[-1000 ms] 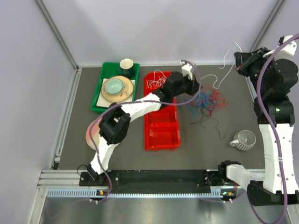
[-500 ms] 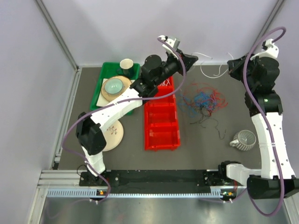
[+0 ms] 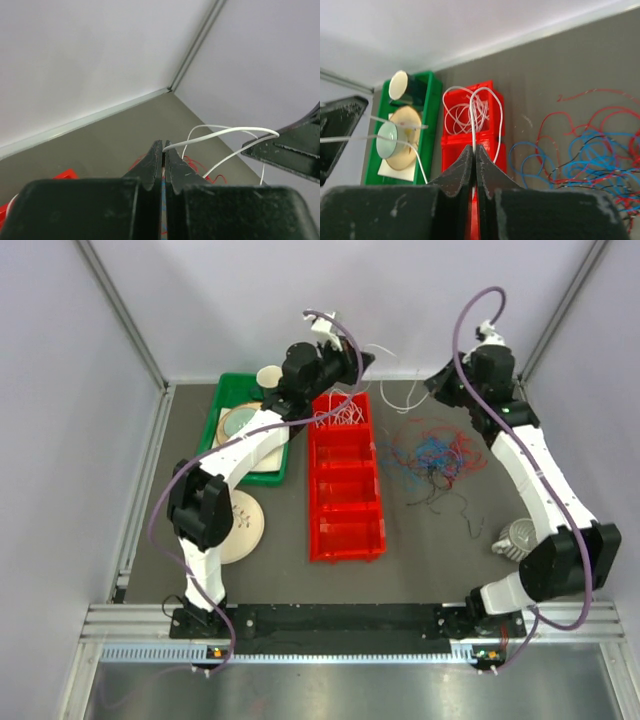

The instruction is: Untangle the cables

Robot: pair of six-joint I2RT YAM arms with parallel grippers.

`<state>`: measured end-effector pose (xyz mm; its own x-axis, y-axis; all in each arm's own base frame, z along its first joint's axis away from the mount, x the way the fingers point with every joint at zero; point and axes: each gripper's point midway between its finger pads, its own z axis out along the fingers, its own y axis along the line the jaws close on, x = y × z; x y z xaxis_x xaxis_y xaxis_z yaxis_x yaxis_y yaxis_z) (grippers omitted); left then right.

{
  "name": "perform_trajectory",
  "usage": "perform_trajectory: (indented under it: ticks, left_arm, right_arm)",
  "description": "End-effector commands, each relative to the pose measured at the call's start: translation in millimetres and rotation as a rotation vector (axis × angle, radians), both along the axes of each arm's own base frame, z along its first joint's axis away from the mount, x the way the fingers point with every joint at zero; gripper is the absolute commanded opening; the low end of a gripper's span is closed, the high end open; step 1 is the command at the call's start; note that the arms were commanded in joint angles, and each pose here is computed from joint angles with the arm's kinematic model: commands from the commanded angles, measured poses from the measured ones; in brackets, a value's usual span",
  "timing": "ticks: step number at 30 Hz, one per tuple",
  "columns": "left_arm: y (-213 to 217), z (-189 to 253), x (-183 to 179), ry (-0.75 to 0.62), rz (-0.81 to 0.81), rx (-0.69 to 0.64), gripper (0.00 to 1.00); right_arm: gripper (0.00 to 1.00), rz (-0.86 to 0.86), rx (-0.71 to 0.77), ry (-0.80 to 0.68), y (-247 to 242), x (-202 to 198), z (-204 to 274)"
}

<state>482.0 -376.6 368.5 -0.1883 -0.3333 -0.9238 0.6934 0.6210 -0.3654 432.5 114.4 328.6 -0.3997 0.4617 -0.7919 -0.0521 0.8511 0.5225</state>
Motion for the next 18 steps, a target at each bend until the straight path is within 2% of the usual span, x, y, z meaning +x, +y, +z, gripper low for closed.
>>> perform_trajectory:
  ticks: [1, 7, 9, 10, 11, 12, 18]
  left_arm:
    - [13, -17, 23, 0.048, -0.016, -0.041, 0.0]
    - [28, -67, 67, 0.122, 0.059, 0.019, 0.0]
    - [30, -71, 76, 0.125, 0.071, 0.015, 0.0]
    - [30, -89, 86, 0.147, 0.087, 0.029, 0.0]
    - [29, -84, 91, 0.142, 0.093, 0.032, 0.0]
    - [28, -101, 99, 0.161, 0.1, 0.049, 0.0]
    - [35, -134, 124, 0.191, 0.141, 0.075, 0.0]
  right_arm:
    - [0.0, 0.068, 0.056, -0.072, 34, 26, 25]
    - [0.0, 0.118, 0.08, -0.047, 72, 54, 14]
    - [0.0, 0.119, 0.09, -0.009, 81, 68, -4]
    - [0.0, 0.114, 0.104, -0.014, 84, 73, 0]
    - [0.0, 0.111, 0.113, 0.018, 87, 84, -16]
    - [0.0, 0.112, 0.136, 0.027, 92, 88, -18]
    - [0.0, 0.129, 0.168, 0.07, 118, 118, -44]
